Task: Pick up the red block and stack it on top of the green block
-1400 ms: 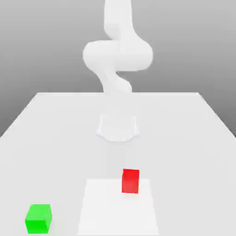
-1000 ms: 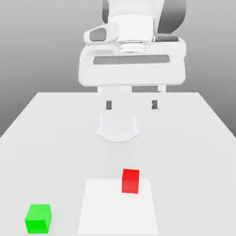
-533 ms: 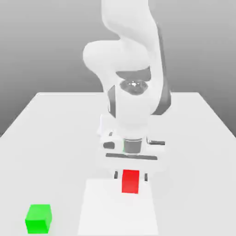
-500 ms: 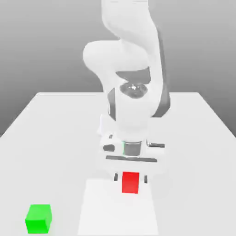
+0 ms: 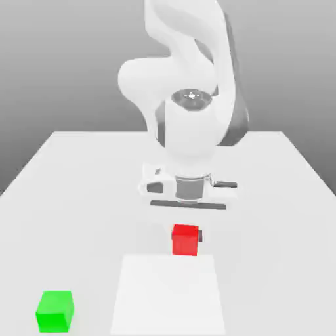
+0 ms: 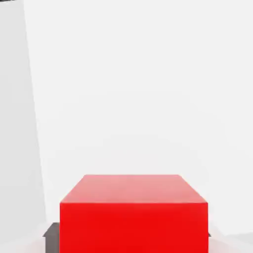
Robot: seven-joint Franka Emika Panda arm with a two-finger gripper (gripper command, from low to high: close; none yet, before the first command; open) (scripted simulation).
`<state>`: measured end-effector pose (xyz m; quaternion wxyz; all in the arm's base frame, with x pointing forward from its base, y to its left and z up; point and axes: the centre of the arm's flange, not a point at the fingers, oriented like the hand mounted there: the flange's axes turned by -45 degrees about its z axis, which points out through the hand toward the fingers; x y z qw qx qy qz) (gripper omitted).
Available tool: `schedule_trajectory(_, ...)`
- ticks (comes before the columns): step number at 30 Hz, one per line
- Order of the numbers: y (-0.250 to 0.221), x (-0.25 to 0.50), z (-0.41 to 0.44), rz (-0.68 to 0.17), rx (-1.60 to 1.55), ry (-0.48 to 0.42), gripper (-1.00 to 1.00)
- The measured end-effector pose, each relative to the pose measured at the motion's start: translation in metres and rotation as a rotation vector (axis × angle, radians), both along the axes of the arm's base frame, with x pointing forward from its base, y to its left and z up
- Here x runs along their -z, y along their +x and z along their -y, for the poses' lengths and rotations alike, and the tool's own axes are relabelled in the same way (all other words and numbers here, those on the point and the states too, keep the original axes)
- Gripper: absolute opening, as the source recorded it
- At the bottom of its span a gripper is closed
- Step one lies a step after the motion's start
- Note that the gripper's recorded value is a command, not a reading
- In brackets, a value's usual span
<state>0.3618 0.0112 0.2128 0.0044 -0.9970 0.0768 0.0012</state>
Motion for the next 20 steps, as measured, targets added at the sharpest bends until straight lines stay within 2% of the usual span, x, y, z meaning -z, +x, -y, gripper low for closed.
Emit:
schedule_trajectory(6,0.059,-0.015,0.092,-0.002,0.094,0.013,-1.0)
schedule_trajectory(12,0.096,-0.031,0.196,0.001,0.152,-0.003,-1.0)
schedule_trajectory(16,0.1,0.011,0.213,0.002,0.16,-0.008,-1.0)
schedule_trajectory(17,0.1,0.023,0.214,0.001,0.161,-0.008,1.0)
schedule_trajectory(20,0.1,0.023,0.214,0.001,0.161,-0.008,1.0)
